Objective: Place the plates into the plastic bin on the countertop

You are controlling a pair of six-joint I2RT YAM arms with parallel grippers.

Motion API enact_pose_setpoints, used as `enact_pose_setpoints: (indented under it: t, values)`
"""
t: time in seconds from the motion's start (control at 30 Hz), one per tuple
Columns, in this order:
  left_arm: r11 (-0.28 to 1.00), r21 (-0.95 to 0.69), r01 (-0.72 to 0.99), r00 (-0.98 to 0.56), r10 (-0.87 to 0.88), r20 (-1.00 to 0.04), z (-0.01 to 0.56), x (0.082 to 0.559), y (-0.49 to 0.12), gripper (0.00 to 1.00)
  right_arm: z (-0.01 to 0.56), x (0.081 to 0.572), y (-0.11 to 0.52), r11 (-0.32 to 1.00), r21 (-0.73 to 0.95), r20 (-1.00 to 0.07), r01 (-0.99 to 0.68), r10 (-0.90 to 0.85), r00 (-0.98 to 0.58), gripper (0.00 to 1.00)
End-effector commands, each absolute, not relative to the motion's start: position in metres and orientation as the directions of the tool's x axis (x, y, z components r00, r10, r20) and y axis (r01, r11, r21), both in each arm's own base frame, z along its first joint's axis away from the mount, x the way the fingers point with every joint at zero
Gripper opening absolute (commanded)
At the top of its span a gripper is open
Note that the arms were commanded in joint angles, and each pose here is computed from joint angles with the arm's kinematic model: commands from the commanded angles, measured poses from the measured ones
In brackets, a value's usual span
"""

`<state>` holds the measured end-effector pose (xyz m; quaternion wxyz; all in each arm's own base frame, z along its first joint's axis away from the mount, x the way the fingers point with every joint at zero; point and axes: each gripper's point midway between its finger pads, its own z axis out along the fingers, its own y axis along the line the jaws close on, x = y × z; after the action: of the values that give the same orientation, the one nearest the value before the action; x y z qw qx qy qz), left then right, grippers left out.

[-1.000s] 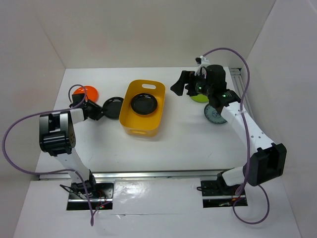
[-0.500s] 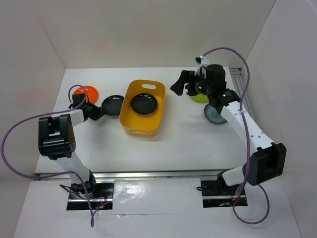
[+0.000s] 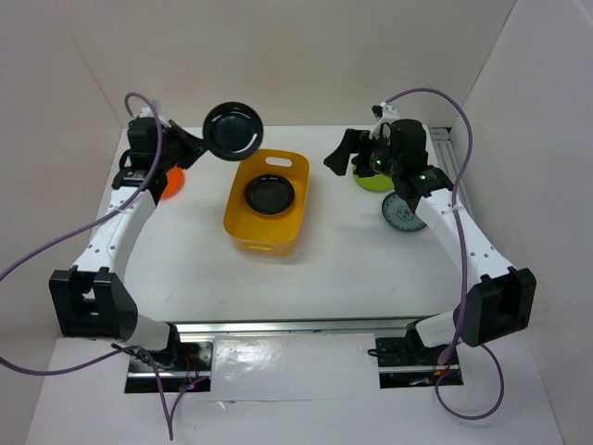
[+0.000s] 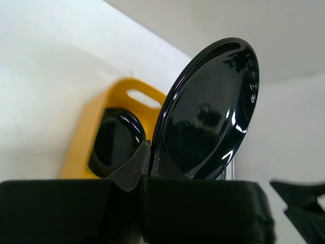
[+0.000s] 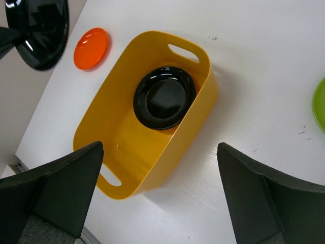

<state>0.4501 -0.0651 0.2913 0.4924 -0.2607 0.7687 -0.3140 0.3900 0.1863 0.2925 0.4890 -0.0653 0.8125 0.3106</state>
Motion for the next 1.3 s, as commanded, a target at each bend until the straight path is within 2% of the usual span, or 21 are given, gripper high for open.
enact_pose_setpoints:
  t: [0.0,0.27,0.6,0.83,1.1,1.27]
  values:
    - [0.738,-0.665,-0.117,-0.505,-0.621,-0.6,0.264,0.439,-0.095,0.0,0.313,0.392,0.184,0.786,0.44,-0.86,-0.434,0.23,-0.455,1.0]
    - [0.768,-0.589,-0.251,-0.562,-0.611,-0.557,0.224,0.448,-0.127,0.0,0.315,0.385,0.186,0.771,0.451,-0.858,-0.45,0.235,-0.456,1.0]
    - [0.817,-0.515,-0.261,-0.624,-0.55,-0.555,0.192,0.478,-0.165,0.0,0.317,0.383,0.191,0.76,0.451,-0.861,-0.468,0.231,-0.454,1.0]
    - [0.837,-0.444,-0.321,-0.643,-0.537,-0.546,0.172,0.473,-0.157,0.0,0.321,0.384,0.191,0.759,0.448,-0.864,-0.472,0.233,-0.446,1.0]
    - [0.853,-0.419,-0.312,-0.654,-0.513,-0.557,0.168,0.47,-0.158,0.0,0.322,0.386,0.191,0.759,0.448,-0.864,-0.472,0.233,-0.446,1.0]
    - [0.857,-0.417,-0.303,-0.662,-0.504,-0.554,0.165,0.474,-0.161,0.24,0.322,0.385,0.193,0.754,0.45,-0.863,-0.478,0.231,-0.449,1.0]
